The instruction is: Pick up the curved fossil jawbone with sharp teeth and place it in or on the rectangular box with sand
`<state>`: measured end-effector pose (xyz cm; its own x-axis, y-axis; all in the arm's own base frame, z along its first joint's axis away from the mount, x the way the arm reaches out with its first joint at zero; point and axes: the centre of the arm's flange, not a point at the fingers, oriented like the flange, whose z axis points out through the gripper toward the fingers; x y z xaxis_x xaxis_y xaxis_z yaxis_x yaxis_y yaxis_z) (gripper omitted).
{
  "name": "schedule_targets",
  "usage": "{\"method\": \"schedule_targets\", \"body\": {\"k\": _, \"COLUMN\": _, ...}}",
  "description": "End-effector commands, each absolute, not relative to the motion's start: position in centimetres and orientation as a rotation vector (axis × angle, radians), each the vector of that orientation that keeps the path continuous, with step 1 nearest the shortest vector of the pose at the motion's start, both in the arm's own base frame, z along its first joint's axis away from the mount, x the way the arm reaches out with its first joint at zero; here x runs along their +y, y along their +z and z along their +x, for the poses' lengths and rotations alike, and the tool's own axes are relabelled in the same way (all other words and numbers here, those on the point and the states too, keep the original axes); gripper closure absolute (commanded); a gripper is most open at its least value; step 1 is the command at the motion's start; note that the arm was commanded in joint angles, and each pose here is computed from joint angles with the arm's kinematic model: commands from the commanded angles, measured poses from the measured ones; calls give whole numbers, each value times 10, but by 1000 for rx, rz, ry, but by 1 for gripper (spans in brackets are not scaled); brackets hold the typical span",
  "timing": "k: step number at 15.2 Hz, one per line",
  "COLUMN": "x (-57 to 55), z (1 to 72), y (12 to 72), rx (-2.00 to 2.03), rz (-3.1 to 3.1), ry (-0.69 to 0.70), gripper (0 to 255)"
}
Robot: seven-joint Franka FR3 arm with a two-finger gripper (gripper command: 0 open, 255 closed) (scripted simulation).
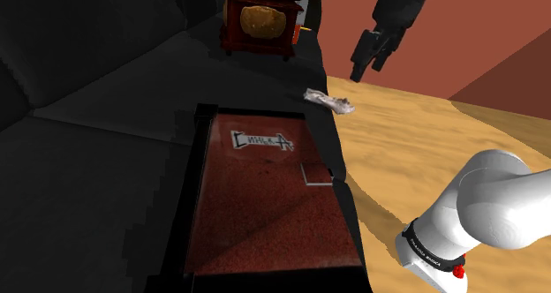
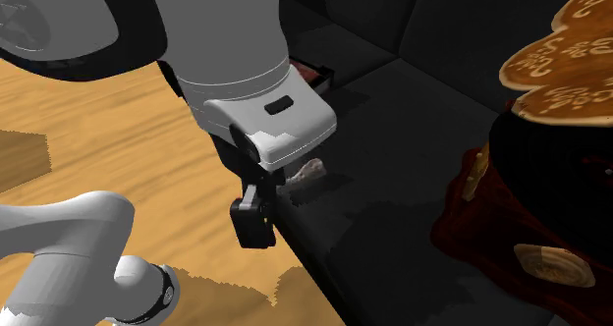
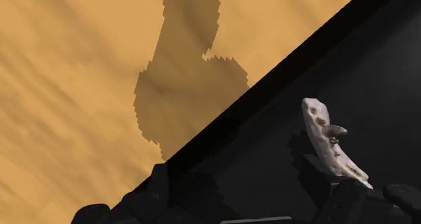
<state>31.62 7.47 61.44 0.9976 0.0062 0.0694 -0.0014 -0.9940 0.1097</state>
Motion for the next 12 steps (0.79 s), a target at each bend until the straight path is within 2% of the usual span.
{"method": "schedule_targets", "body": {"k": 1, "x": 105, "z": 316, "y": 616, "rx": 79, "rz": 2992, "ry": 127, "gripper": 0}}
{"method": "schedule_targets", "body": {"k": 6, "x": 175, "z": 308, "y": 616, "rx": 239, "rz": 2902, "ry": 170, "gripper": 0}}
{"method": "schedule_targets", "body": {"k": 12, "x": 168, "z": 312, "y": 585, "rx": 239, "rz": 2902, "ry": 170, "gripper": 0}}
